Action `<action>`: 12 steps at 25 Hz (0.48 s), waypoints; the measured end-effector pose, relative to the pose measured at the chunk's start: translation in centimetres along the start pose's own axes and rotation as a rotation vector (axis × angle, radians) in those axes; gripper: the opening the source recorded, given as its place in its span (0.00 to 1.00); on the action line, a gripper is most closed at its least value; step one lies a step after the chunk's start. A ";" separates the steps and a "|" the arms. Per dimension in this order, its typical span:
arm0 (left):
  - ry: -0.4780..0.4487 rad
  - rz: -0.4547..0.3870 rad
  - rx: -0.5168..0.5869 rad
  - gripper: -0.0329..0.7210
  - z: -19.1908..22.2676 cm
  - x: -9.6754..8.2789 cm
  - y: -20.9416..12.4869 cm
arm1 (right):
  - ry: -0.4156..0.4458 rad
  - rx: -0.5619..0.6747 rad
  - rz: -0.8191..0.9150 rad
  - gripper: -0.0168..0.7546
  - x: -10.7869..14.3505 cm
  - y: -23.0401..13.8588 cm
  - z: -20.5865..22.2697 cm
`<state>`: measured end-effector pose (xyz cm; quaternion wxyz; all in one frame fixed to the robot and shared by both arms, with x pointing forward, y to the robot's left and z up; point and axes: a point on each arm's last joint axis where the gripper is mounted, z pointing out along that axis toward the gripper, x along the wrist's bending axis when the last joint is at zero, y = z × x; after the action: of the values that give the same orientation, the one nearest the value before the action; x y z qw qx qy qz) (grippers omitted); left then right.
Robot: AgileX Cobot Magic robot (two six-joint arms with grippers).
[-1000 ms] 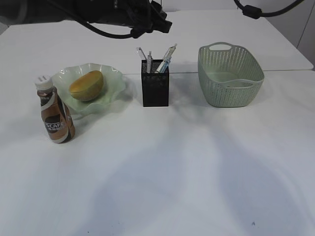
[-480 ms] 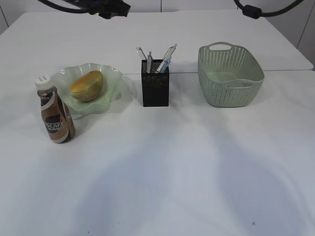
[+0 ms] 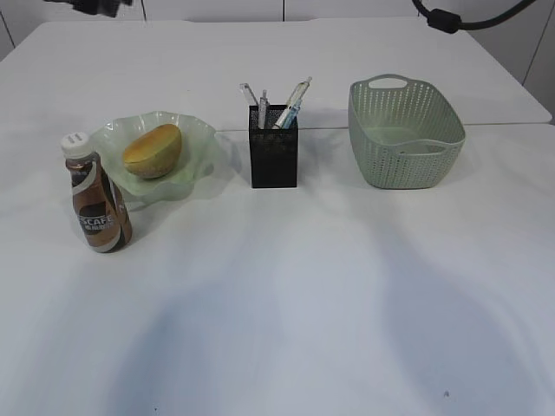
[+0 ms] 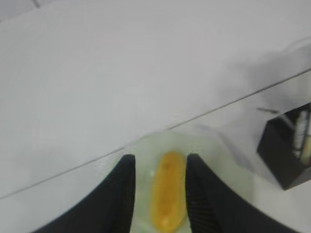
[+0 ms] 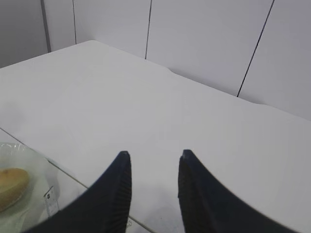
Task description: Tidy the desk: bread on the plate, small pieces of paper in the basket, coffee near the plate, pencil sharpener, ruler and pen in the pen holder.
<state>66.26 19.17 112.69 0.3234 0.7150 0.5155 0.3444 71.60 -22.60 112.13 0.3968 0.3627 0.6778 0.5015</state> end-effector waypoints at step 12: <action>0.164 -0.069 0.306 0.37 -4.9 3.3 -1.7 | 0.047 0.013 0.004 0.38 0.5 -0.4 0.0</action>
<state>62.07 23.31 114.52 0.1792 0.7071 0.6108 0.3078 71.39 -22.25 111.63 0.3773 0.3548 0.6896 0.5061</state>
